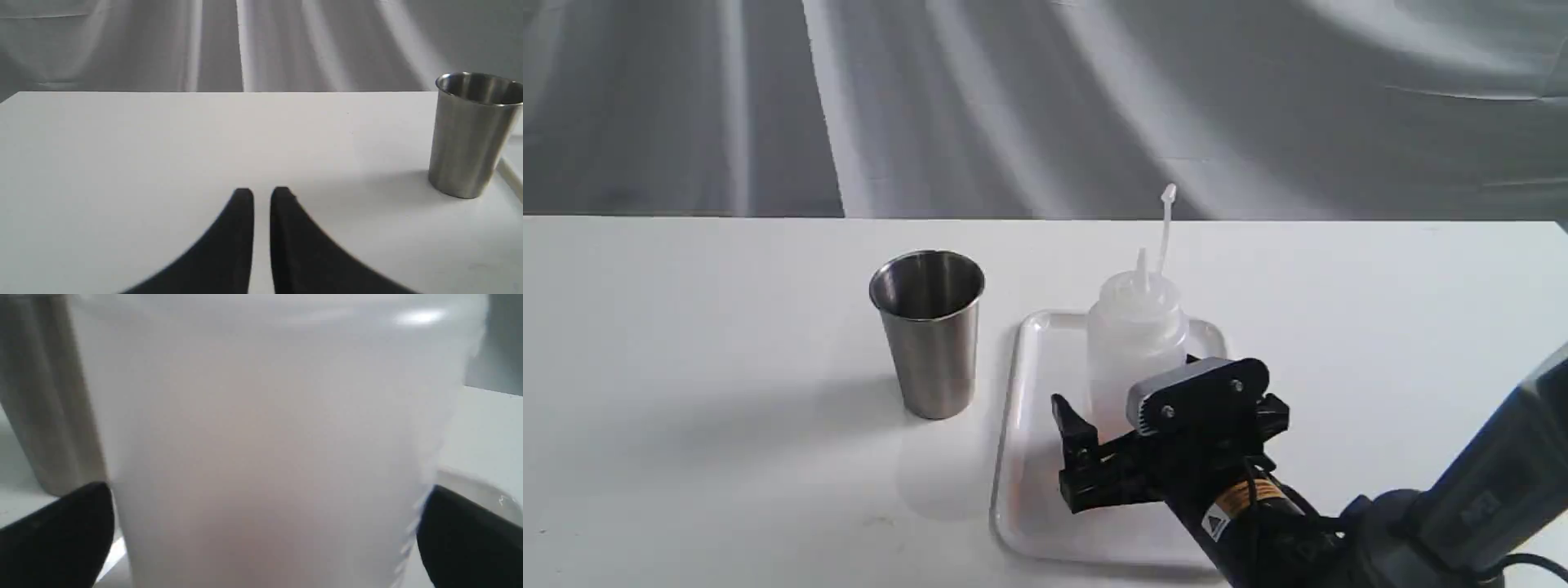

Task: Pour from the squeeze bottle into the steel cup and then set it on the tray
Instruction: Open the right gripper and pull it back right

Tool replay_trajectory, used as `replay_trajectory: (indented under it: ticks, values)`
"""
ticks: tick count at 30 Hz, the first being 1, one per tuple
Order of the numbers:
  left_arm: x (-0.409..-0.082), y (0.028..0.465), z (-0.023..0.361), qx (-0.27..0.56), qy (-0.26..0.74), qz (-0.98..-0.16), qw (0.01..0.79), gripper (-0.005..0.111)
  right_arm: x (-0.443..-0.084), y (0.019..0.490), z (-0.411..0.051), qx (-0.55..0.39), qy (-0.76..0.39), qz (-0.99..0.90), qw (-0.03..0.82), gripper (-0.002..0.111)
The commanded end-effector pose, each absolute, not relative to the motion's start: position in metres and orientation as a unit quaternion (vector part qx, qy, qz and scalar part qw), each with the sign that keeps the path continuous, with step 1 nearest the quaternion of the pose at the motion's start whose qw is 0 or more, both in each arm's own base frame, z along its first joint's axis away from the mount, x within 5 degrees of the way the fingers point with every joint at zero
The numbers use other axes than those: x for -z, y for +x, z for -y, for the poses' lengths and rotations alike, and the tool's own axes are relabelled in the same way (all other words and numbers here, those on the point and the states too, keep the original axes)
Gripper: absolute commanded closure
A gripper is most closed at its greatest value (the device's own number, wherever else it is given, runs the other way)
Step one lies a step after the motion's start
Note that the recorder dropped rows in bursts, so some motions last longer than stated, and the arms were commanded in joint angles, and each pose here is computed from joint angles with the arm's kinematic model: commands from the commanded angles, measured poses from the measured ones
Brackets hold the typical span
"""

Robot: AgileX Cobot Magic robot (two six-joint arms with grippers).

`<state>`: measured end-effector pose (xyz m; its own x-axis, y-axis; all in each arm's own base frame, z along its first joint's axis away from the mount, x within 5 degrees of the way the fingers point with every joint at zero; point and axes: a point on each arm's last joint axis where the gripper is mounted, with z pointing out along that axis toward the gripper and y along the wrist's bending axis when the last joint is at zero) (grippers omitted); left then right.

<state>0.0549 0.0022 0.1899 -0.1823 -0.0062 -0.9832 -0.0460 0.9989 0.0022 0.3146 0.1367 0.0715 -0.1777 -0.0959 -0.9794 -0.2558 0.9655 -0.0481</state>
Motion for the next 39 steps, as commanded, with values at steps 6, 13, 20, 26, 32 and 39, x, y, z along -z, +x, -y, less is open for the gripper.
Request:
replay_trajectory:
  ticks: [6,13,20,26,32,39]
  values:
    - [-0.189,0.055,-0.002,-0.013,-0.018,-0.767,0.641,0.098,-0.088,0.303,-0.135,-0.074,-0.136,-0.754,0.639,0.003]
    - [-0.189,0.055,-0.002,-0.013,-0.018,-0.767,0.641,0.098,-0.101,0.287,-0.128,-0.073,-0.144,-0.751,0.640,0.003]
    - [-0.189,0.055,-0.002,-0.014,-0.017,-0.767,0.641,0.098,-0.113,0.264,-0.118,-0.075,-0.149,-0.754,0.636,0.003]
    - [-0.189,0.055,-0.002,-0.014,-0.017,-0.767,0.641,0.098,-0.133,0.244,-0.108,-0.078,-0.146,-0.744,0.648,0.003]
    - [-0.189,0.055,-0.002,-0.014,-0.018,-0.767,0.641,0.098,-0.160,0.223,-0.104,-0.103,-0.167,-0.712,0.675,0.003]
    - [-0.189,0.055,-0.002,-0.014,-0.017,-0.767,0.641,0.098,-0.187,0.193,-0.097,-0.131,-0.194,-0.666,0.708,0.003]
